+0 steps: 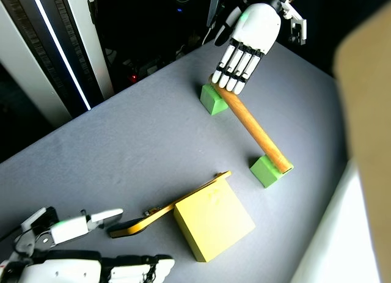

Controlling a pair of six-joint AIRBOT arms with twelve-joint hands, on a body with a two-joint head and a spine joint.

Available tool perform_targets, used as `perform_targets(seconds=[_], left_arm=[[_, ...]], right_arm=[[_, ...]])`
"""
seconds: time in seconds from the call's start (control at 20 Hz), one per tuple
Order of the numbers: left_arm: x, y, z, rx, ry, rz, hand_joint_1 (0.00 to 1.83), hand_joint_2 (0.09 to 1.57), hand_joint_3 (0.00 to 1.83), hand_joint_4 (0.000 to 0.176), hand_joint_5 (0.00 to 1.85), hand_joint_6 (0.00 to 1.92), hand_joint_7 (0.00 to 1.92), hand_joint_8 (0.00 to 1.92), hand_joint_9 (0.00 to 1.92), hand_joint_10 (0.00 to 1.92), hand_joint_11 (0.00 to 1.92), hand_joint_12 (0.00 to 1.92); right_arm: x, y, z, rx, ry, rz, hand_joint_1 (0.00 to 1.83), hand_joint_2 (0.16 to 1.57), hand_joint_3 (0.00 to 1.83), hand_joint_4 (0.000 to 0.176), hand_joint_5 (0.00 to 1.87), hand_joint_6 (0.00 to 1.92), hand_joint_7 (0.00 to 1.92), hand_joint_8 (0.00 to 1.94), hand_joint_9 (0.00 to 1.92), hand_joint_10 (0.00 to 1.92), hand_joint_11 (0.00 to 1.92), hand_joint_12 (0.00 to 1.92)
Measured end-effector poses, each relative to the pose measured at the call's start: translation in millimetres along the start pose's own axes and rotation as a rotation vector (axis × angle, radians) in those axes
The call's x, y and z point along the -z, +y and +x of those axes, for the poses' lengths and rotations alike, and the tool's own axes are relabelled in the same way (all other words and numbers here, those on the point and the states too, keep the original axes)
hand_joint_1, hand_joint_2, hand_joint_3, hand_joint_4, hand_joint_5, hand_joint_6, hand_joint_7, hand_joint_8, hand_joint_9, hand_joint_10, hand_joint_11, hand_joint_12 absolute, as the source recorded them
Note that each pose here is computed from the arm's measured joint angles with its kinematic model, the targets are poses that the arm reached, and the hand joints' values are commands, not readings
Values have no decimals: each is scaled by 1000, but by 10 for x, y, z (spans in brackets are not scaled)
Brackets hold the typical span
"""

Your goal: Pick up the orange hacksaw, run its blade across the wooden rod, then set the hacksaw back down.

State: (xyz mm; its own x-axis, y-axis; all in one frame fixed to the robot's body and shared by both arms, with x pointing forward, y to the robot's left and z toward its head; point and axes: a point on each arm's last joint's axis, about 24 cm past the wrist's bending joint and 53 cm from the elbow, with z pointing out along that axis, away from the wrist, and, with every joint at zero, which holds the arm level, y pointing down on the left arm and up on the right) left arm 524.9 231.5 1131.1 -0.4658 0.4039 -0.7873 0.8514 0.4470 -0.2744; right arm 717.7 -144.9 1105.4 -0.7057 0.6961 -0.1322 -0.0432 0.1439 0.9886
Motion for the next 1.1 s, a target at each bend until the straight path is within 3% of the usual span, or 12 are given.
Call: perform_targets(seconds=[0.15,0.25,0.4,0.7,0.75,1.1], left_arm=[[0,1,24,0,9,0,68,1282,0,0,71,8,26,5,35,9,39,24],[1,3,65,-2,23,-1,66,1283,0,0,50,0,20,1,21,2,25,22],[1,4,69,-1,24,-1,75,1277,0,0,56,10,19,6,20,6,18,25],[-5,-7,88,0,30,1,49,1286,2,0,65,3,10,1,13,1,1,2],[-6,-9,91,4,30,2,112,1282,0,0,73,5,13,2,13,1,0,0],[-5,-7,100,5,33,1,71,1289,2,0,66,6,18,0,19,1,4,8]], right_arm=[[-37,10,-7,-10,-8,4,782,1138,2,0,75,6,97,5,119,7,0,612],[-89,2,-8,-55,-19,12,784,1145,3,0,65,1,88,1,109,1,0,577],[-146,21,32,-65,-15,8,855,1109,0,0,95,10,114,9,125,6,0,568],[-209,-29,97,-96,-12,20,814,1129,4,0,91,1,107,0,134,1,0,608],[-217,-37,110,-110,-10,22,814,1122,1,0,89,0,104,0,131,0,0,606],[-234,-34,180,-85,17,28,845,1116,0,0,100,2,127,4,144,2,0,607]])
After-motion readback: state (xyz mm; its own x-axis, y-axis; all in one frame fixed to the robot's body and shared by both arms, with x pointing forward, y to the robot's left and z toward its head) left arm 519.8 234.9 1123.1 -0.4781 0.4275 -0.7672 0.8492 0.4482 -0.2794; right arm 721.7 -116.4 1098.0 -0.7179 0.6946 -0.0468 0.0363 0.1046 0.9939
